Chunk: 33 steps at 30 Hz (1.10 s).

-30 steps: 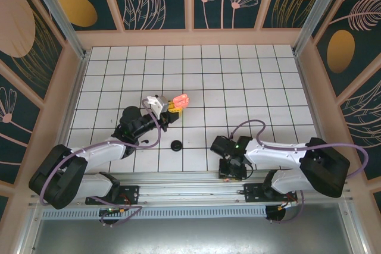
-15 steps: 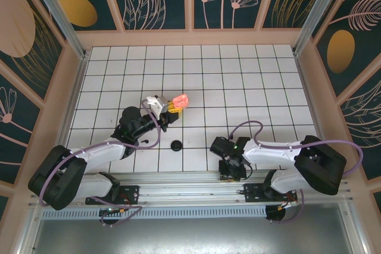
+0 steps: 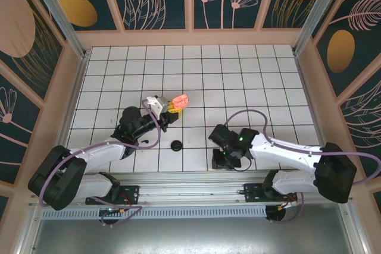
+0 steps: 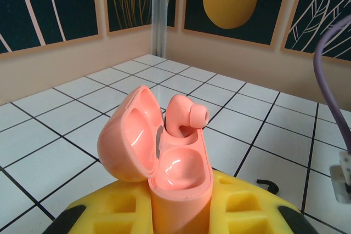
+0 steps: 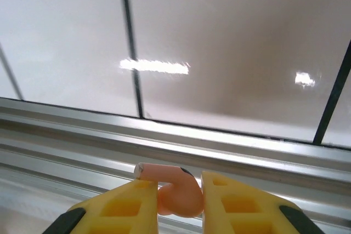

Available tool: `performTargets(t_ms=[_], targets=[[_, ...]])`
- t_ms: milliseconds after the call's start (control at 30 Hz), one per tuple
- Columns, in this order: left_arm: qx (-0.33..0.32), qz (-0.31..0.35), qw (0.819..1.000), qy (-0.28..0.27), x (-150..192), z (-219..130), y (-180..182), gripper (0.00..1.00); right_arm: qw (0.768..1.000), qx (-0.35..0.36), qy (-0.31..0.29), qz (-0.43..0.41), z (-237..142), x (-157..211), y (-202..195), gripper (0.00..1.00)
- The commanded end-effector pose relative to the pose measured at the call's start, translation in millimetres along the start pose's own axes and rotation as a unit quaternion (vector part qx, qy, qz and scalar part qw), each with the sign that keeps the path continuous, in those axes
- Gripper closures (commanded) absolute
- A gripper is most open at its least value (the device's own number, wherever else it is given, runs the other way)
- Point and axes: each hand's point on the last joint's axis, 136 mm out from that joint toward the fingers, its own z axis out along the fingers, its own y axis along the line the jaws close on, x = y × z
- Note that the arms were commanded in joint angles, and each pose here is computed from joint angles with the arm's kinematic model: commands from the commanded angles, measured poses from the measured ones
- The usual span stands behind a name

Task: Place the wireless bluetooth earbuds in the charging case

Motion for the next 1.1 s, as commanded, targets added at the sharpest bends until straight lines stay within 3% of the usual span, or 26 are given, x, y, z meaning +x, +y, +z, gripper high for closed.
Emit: performTargets(t_ms=[0, 267, 333, 400, 533, 700, 1067], targets=[[0.003, 0.013, 1.000, -0.014, -7, -1, -3, 0.90, 0.998, 0.035, -0.009, -0.055, -15, -17, -11, 0.79], [-0.050, -0.025, 0.998, -0.028, -18, -8, 13, 0.91, 0.970, 0.105, -0.015, -0.219, -26, -86, 0, 0.79], [-0.065, -0.036, 0.997, -0.024, -18, -10, 19, 0.91, 0.971, 0.057, -0.012, -0.230, -24, -96, 13, 0.79], [-0.090, -0.055, 0.994, -0.026, -18, -16, 30, 0.92, 0.965, 0.058, -0.017, -0.255, -24, -107, 19, 0.79], [-0.114, -0.098, 0.987, -0.049, -19, -36, 51, 0.92, 0.940, 0.104, 0.020, -0.324, -16, -115, 10, 0.79], [-0.141, -0.099, 0.984, -0.052, -19, -52, 62, 0.92, 0.904, 0.140, 0.058, -0.400, -5, -122, -2, 0.79], [-0.155, -0.082, 0.983, -0.050, -20, -62, 63, 0.91, 0.875, 0.160, 0.113, -0.443, 24, -108, -12, 0.77]])
